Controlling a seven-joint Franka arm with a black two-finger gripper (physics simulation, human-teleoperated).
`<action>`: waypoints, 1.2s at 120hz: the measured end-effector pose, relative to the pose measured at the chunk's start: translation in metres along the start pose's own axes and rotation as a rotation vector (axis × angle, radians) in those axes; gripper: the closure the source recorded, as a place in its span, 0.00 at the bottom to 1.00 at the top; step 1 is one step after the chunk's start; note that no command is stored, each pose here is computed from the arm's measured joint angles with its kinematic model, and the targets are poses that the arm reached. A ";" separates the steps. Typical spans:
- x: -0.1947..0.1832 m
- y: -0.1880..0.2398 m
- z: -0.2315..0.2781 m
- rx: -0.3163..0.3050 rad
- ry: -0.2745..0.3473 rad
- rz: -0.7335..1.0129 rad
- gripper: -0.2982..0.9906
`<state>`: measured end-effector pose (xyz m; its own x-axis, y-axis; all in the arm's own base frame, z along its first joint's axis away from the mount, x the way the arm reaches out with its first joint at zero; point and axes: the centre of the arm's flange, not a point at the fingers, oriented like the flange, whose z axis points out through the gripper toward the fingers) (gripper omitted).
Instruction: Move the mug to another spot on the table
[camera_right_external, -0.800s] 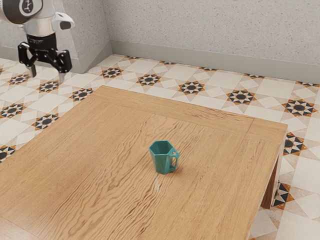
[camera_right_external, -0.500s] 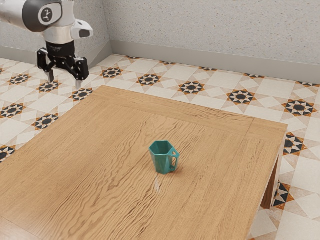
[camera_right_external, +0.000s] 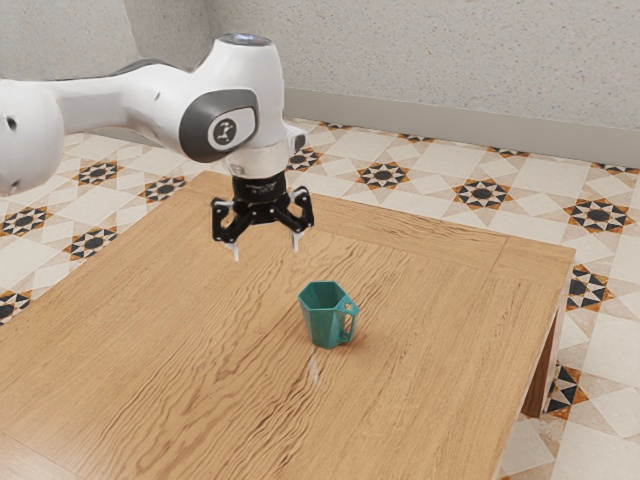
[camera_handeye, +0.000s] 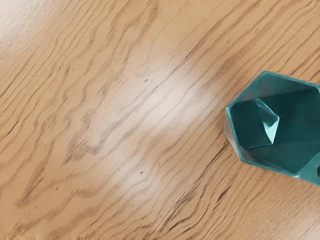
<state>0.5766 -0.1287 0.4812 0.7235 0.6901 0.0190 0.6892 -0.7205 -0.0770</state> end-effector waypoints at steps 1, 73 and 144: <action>-0.001 0.002 0.002 0.000 0.000 -0.010 0.23; -0.035 0.093 0.083 -0.005 0.031 -0.561 0.23; -0.017 0.121 0.130 -0.053 0.051 -0.648 0.23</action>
<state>0.6426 -0.2184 0.3419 0.1603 0.9828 0.0922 0.9866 -0.1624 0.0152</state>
